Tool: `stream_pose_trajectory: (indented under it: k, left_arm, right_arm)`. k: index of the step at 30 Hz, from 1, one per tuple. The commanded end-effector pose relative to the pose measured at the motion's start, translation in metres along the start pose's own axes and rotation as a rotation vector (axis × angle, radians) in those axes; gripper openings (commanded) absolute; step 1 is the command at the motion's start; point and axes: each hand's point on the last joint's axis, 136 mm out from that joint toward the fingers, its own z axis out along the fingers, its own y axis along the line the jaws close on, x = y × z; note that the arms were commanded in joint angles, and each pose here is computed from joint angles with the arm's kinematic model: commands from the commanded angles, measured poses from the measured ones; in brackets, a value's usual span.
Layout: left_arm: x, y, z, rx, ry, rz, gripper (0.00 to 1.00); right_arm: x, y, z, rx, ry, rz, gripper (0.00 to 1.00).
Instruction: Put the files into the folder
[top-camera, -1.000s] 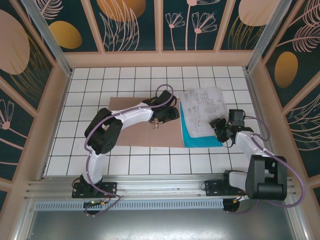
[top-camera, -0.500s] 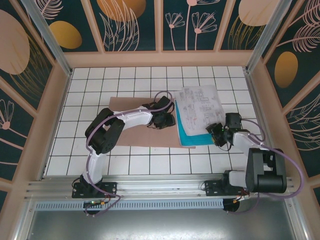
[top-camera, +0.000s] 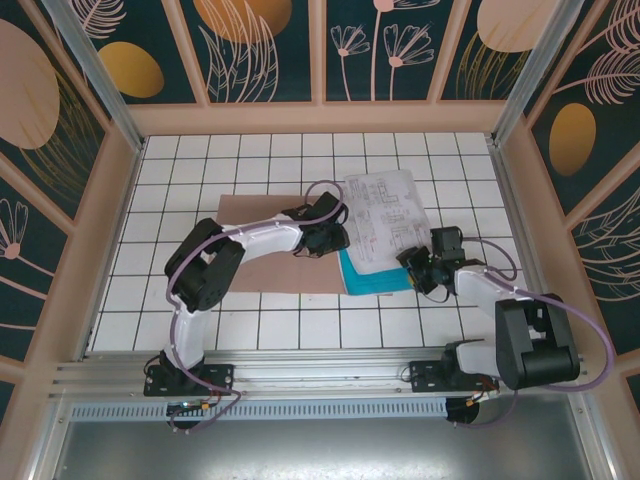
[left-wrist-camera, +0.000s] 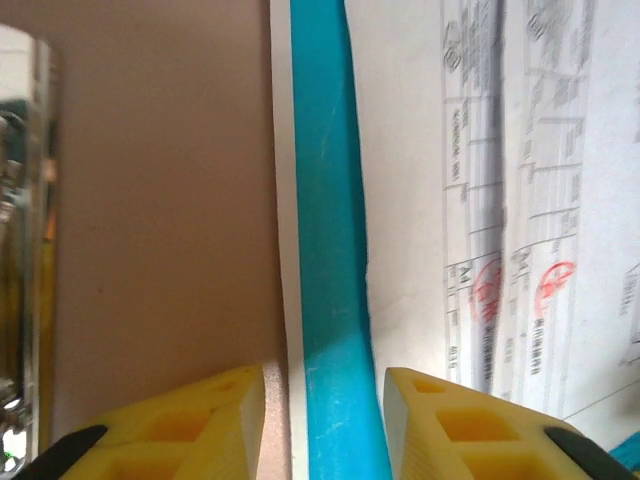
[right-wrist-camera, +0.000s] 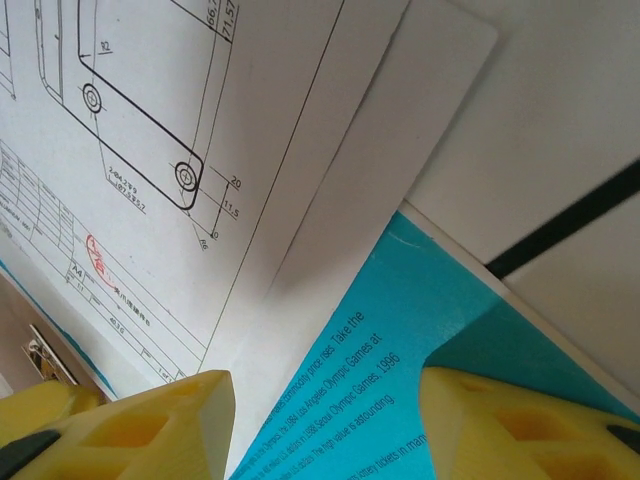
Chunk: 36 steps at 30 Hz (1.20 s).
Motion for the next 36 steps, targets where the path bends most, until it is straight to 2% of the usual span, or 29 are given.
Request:
stream_pose_trajectory:
  k: [1,3,6,11,14,18,21,27,33,36]
  left_arm:
    - [-0.023,-0.017,-0.044,0.03,-0.105,-0.027,0.43]
    - [-0.028,-0.018,-0.058,0.016,-0.124,-0.024,0.45]
    - [-0.029,0.001,-0.067,-0.041,-0.119,-0.026,0.49]
    - [-0.031,0.063,-0.071,-0.119,-0.114,-0.098,0.5]
    - [-0.032,0.088,-0.073,-0.117,-0.118,-0.131,0.5]
    - [-0.022,0.094,-0.065,-0.091,-0.081,-0.128,0.5]
    - [-0.024,0.086,-0.066,-0.054,-0.092,-0.15,0.5]
    - [-0.036,0.036,-0.085,0.069,-0.103,-0.123,0.49]
    - [-0.032,-0.024,-0.07,0.213,-0.046,-0.082,0.46]
    - [-0.032,-0.053,-0.06,0.292,-0.021,-0.057,0.45]
  right_arm:
    - [0.012,-0.037,0.003,0.126,0.005,0.093,0.54]
    - [0.015,-0.038,0.004,0.131,0.009,0.096,0.55]
    - [0.02,-0.037,0.005,0.131,0.017,0.109,0.54]
    - [0.027,-0.032,0.004,0.126,0.019,0.119,0.54]
    - [0.031,-0.029,0.005,0.125,0.025,0.116,0.54]
    - [0.036,-0.026,0.007,0.125,0.032,0.114,0.54]
    - [0.037,-0.021,0.007,0.112,0.035,0.117,0.54]
    - [0.038,0.001,0.0,0.068,0.04,0.105,0.54]
    - [0.02,0.029,-0.021,0.028,-0.026,0.038,0.55]
    - [0.001,0.034,-0.025,-0.005,-0.053,0.018,0.51]
